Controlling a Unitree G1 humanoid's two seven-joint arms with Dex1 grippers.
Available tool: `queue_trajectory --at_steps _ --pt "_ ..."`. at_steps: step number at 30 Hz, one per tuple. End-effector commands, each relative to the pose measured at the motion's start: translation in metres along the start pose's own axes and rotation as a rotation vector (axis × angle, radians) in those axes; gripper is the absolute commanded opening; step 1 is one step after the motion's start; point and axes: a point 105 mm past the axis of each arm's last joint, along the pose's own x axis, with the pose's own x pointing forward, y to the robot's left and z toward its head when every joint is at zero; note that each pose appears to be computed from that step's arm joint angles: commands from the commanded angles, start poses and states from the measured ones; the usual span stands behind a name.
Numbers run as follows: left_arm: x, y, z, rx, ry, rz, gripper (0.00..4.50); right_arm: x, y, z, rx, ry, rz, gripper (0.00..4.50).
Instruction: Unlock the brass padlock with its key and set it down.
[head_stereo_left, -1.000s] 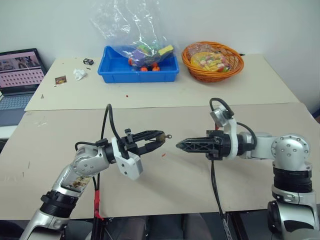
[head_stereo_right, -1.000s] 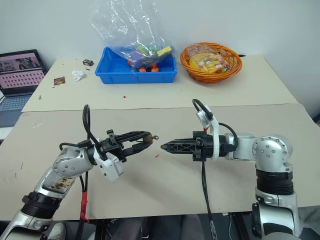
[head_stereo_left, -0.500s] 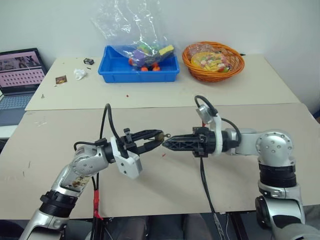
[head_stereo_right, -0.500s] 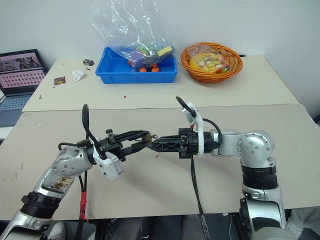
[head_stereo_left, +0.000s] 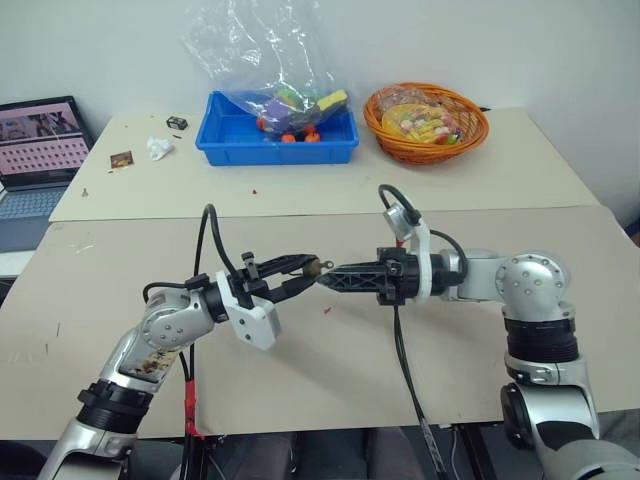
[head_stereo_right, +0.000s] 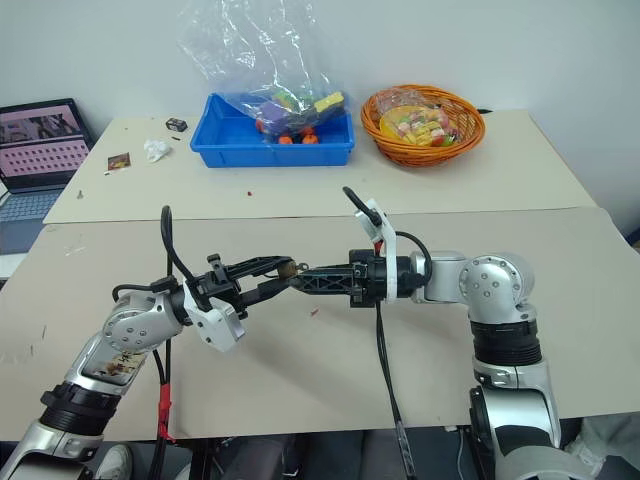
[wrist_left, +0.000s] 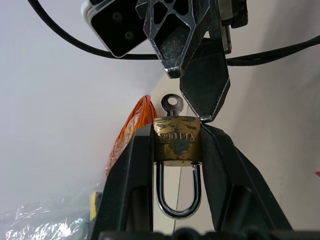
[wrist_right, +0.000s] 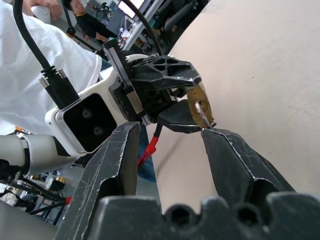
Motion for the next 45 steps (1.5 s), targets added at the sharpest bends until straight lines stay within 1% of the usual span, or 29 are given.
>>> queue_trajectory --at_steps 1,7,10,15,35,37,38,42,43,45 --pt "0.001 0.005 0.011 0.029 -0.045 0.016 0.84 -0.006 0.005 0.009 -0.056 -0.026 0.013 2.56" --pt "0.001 0.005 0.01 0.028 -0.046 0.016 0.84 -0.01 0.007 0.009 -0.068 -0.017 0.019 2.56" --pt "0.001 0.005 0.011 0.026 -0.047 0.015 0.84 -0.005 0.015 0.011 -0.081 -0.022 0.046 2.56" --pt "0.001 0.005 0.01 0.027 -0.048 0.015 0.84 0.002 0.023 0.007 -0.089 -0.008 0.076 2.56" --pt "0.004 0.008 0.012 0.03 -0.048 0.02 0.84 0.009 0.02 0.006 -0.052 -0.019 0.082 2.56" --pt "0.004 0.008 0.012 0.031 -0.049 0.021 0.84 0.01 0.02 0.006 -0.049 -0.02 0.081 2.05" --pt "0.004 0.008 0.012 0.031 -0.049 0.021 0.84 0.01 0.02 0.006 -0.049 -0.02 0.08 1.9" --pt "0.004 0.009 0.012 0.031 -0.049 0.022 0.84 0.01 0.02 0.007 -0.047 -0.022 0.076 0.46" --pt "0.004 0.009 0.012 0.031 -0.048 0.022 0.84 0.01 0.02 0.007 -0.046 -0.024 0.076 0.25" --pt "0.004 0.009 0.011 0.031 -0.048 0.021 0.84 0.011 0.021 0.008 -0.048 -0.024 0.081 0.18"
